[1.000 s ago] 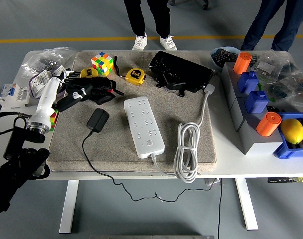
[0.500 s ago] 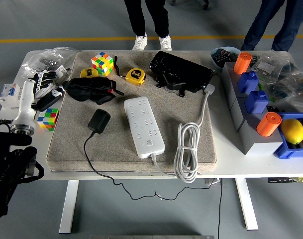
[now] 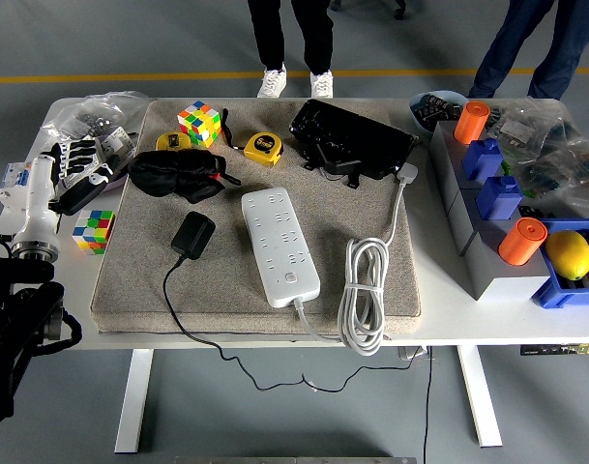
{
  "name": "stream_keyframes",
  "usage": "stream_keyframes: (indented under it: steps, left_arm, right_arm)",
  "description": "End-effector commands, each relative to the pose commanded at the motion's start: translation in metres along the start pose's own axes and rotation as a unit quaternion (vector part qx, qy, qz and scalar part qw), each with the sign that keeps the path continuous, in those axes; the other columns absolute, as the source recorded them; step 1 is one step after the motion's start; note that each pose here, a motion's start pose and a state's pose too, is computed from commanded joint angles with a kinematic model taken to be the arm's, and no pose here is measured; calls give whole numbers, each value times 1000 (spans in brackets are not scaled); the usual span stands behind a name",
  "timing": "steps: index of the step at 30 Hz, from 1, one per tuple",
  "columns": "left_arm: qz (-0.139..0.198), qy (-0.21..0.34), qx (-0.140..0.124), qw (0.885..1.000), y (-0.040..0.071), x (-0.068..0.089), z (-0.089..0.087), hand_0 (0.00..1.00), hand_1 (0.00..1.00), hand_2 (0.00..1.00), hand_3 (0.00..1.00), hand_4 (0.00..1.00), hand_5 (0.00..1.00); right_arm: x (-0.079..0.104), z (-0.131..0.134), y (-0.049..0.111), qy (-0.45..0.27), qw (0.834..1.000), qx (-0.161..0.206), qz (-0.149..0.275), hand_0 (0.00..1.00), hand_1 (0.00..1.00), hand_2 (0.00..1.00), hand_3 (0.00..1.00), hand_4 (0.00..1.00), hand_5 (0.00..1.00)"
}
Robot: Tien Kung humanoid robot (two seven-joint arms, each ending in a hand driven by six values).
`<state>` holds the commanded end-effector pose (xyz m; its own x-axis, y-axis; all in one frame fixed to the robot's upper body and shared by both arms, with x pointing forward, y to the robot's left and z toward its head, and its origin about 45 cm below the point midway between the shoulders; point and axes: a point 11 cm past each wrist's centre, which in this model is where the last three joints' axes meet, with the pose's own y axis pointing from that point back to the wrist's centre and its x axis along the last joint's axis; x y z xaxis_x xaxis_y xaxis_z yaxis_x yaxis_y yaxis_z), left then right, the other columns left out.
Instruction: Put the plug near the board,insert it into the board,press the button,pull the plug out
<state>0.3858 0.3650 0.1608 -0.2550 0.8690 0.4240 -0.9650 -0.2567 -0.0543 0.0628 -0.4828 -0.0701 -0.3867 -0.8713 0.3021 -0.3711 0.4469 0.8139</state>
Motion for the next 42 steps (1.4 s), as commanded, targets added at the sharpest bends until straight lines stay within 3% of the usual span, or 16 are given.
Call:
stream_keyframes:
  steps: [17,42]
  left_arm:
    - [-4,1,5,1000,-1,0,1,631,647,640,623,840,398]
    - [-5,3,29,1000,8,5,-12,630,652,649,621,838,393]
  right_arm:
    - [-1,0,-1,1,1000,-3,2,609,613,566,543,705,222]
    - [1,17,2,-8,1000,-27,12,607,614,568,543,708,237]
